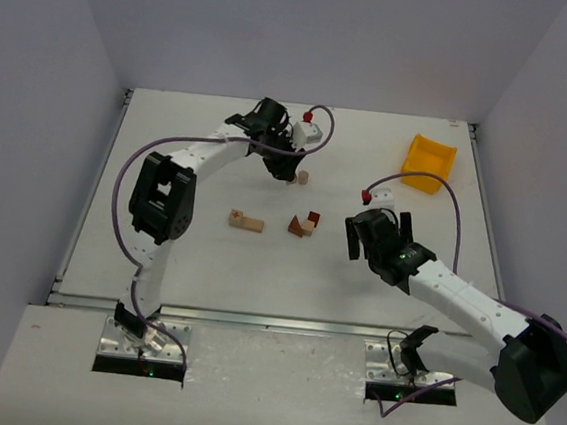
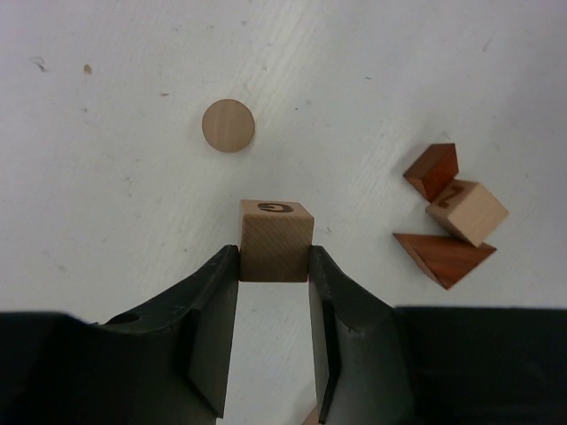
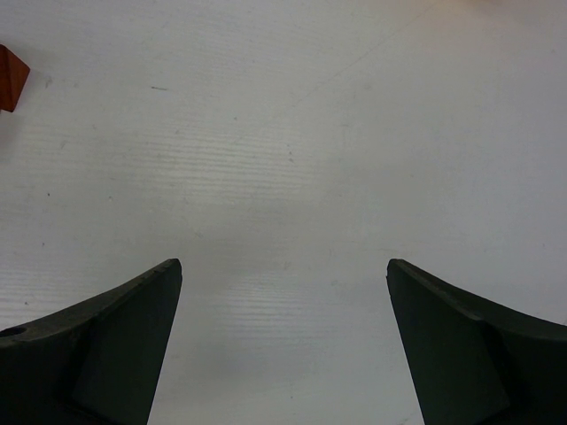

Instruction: Build the wood block tower

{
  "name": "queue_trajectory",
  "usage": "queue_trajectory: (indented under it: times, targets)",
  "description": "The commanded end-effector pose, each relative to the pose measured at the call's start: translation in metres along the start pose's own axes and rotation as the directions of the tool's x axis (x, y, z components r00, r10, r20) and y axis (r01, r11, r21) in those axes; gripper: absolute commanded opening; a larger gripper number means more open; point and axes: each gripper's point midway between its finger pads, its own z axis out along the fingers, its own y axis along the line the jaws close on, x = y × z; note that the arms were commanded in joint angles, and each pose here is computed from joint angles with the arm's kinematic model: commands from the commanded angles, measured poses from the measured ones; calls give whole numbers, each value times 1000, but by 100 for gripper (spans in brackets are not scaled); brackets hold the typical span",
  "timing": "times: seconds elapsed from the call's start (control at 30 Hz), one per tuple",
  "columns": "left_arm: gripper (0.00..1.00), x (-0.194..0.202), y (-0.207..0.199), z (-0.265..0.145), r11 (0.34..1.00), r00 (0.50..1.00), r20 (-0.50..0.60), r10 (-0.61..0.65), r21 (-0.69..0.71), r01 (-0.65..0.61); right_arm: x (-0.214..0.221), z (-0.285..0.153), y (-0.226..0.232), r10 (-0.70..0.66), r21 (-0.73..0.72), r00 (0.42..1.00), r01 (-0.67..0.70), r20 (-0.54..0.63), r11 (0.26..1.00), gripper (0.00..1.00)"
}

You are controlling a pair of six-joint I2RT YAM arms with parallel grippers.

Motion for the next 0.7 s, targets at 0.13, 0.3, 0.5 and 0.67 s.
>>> queue_trajectory:
  times: [0.13,0.3,0.5,0.67]
  targets:
    - [0,-34,-49,-92,844,843,161,514,82,-530,-15,-5,-7,50,25,997,-52,52,998,99]
    - [4,-13,-75,-124,770,786,172,594,165,-617,-17,-3,-12,46,63,997,-50,53,997,99]
    - [0,28,-87,-132,769,795,130,593,201,-607,-12,9,-12,-7,117,1000,6,5,993,99]
    - [0,43,-97,-133,764,797,141,588,228,-604,-8,20,-8,-47,140,998,54,-49,989,99]
